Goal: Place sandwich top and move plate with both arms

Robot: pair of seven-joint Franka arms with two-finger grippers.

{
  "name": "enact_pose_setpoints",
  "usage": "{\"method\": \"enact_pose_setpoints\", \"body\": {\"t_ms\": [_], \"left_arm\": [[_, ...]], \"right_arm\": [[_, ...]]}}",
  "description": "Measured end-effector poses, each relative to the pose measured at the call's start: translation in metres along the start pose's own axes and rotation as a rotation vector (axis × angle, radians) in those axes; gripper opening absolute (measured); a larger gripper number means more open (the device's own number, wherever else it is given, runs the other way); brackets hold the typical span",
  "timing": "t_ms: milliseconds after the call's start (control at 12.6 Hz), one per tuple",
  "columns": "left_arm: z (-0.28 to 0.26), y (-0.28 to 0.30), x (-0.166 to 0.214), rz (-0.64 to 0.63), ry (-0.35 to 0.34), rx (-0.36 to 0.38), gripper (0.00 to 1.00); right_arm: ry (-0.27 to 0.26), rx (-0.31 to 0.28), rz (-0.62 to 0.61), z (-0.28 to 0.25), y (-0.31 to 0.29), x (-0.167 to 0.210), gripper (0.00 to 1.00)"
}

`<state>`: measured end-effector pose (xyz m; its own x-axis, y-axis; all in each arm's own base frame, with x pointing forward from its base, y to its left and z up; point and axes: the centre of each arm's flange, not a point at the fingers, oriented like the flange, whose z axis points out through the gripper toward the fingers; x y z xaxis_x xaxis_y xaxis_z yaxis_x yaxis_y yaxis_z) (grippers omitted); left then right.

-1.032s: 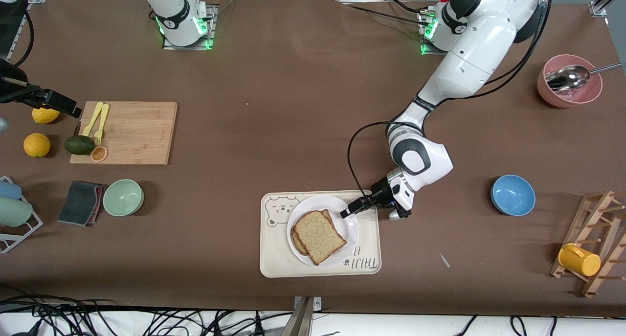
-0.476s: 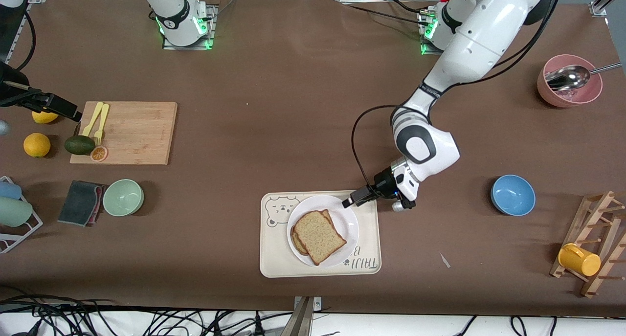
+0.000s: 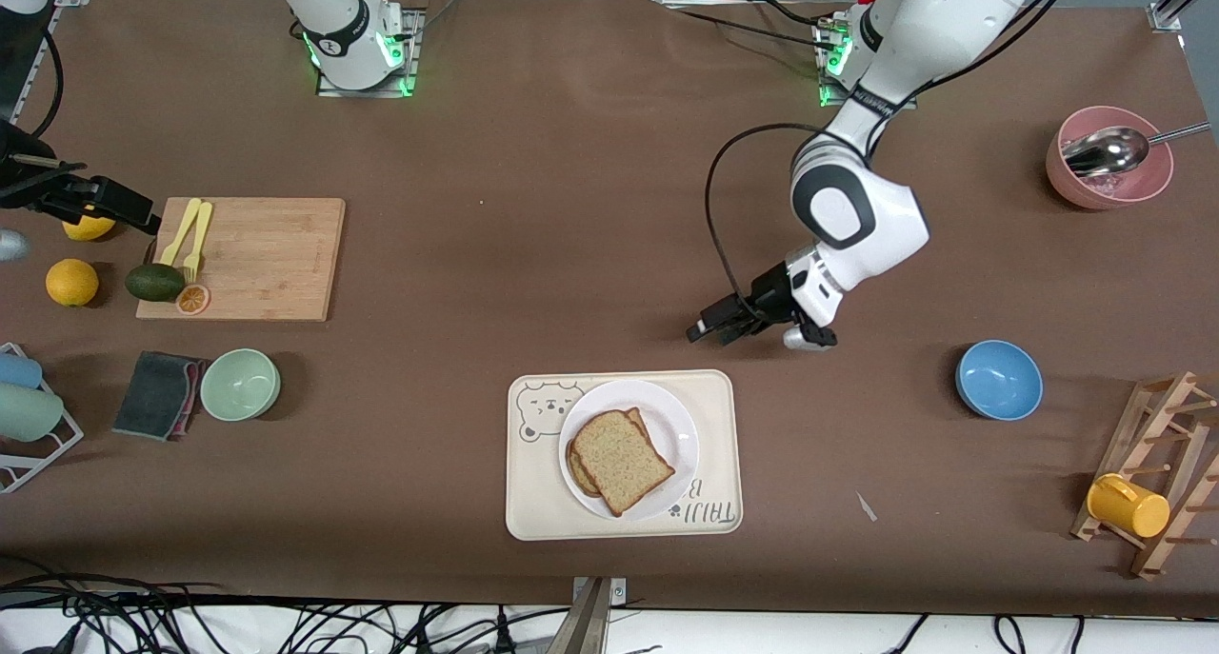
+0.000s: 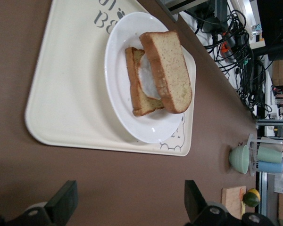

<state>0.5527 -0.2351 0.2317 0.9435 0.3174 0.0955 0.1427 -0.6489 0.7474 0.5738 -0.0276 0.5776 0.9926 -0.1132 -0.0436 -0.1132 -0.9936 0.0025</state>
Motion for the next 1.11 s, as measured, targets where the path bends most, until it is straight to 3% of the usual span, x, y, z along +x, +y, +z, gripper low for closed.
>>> {"method": "enact_pose_setpoints", "body": {"t_ms": [318,635,1112], "left_arm": [[-0.032,-0.033,-0.023,0.170,-0.145,0.109,1.00],[-0.061,-0.060,-0.025,0.239,-0.190,0.180,1.00],[-0.157,-0.107,0.017,0.349,-0.388,0.253,1.00]], "right_arm": [[0.002,0.000,-0.029,0.000,-0.005,0.000,1.00],[0.001,0.000,-0.029,0.000,-0.004,0.000,1.00],[0.021,0.001,-0.026,-0.009,-0.003,0.000,1.00]]}}
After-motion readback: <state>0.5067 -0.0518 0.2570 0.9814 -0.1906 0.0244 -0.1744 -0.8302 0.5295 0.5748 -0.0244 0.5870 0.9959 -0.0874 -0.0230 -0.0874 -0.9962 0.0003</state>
